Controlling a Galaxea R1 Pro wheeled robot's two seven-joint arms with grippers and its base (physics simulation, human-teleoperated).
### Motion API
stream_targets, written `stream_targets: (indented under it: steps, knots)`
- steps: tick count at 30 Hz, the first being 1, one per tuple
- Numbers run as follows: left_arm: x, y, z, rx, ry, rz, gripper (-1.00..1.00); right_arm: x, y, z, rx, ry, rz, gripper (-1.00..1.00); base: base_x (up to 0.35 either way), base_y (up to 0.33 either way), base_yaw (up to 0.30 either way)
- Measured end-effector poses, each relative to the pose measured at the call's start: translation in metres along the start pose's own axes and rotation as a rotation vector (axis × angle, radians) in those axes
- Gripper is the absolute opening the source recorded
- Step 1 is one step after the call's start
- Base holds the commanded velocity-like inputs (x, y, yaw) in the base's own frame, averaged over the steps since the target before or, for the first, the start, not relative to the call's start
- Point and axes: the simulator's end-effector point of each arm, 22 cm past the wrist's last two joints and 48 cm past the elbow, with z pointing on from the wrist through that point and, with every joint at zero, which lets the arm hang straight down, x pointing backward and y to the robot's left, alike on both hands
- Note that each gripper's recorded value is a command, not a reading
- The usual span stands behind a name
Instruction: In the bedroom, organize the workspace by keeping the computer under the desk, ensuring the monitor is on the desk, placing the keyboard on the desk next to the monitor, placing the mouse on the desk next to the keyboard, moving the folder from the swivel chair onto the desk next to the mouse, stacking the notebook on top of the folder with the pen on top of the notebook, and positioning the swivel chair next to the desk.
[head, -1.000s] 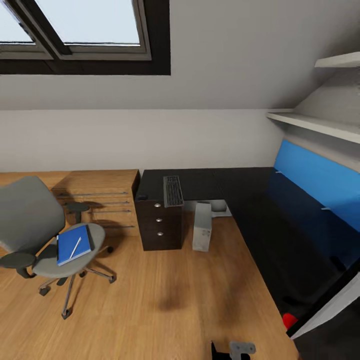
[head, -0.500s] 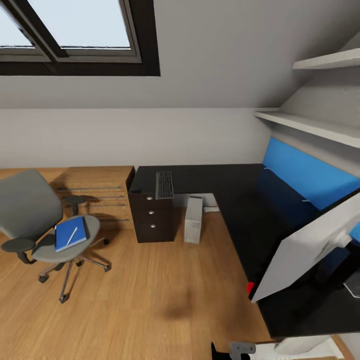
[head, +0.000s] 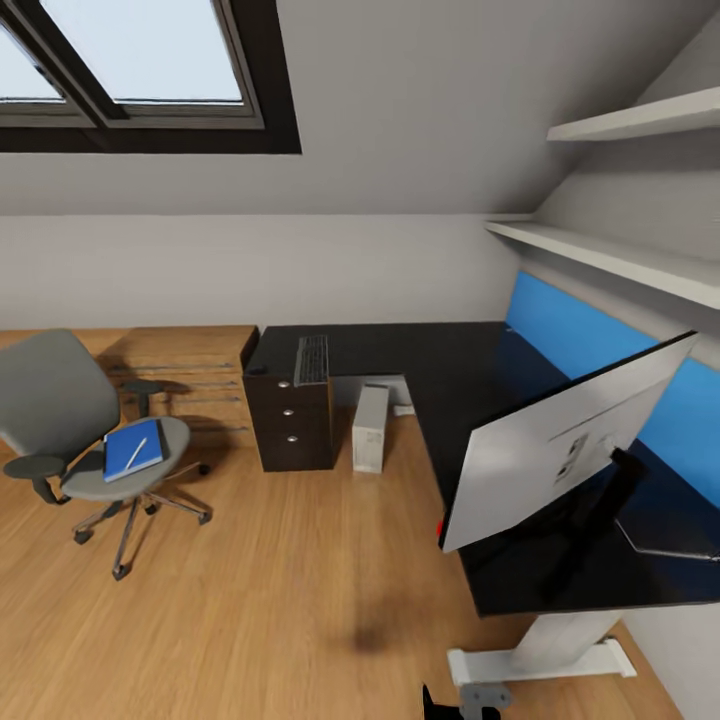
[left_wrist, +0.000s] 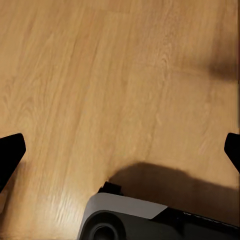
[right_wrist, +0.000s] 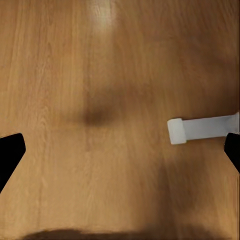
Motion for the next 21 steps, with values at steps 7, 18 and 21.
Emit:
stream_targets:
  steps: [7, 18, 21]
  knots:
    - [-0.0001, 0.0003, 0.0001, 0.0, 0.0, 0.0, 1.0, 0.0, 0.0002, 0.0, 0.0, 0.0, 0.0, 1.0, -0.262, -0.259, 0.0]
    - [-0.0002, 0.0008, 0.0001, -0.002, -0.001, 0.001, 1.0, 0.0, 0.0005, 0.0, -0.001, 0.0, 0.0, 1.0, -0.262, -0.259, 0.0]
    - [-0.0001, 0.0008, 0.0001, -0.002, 0.0, 0.001, 1.0, 0.0, 0.0002, 0.0, 0.0, 0.0, 0.0, 1.0, -0.261, -0.259, 0.0]
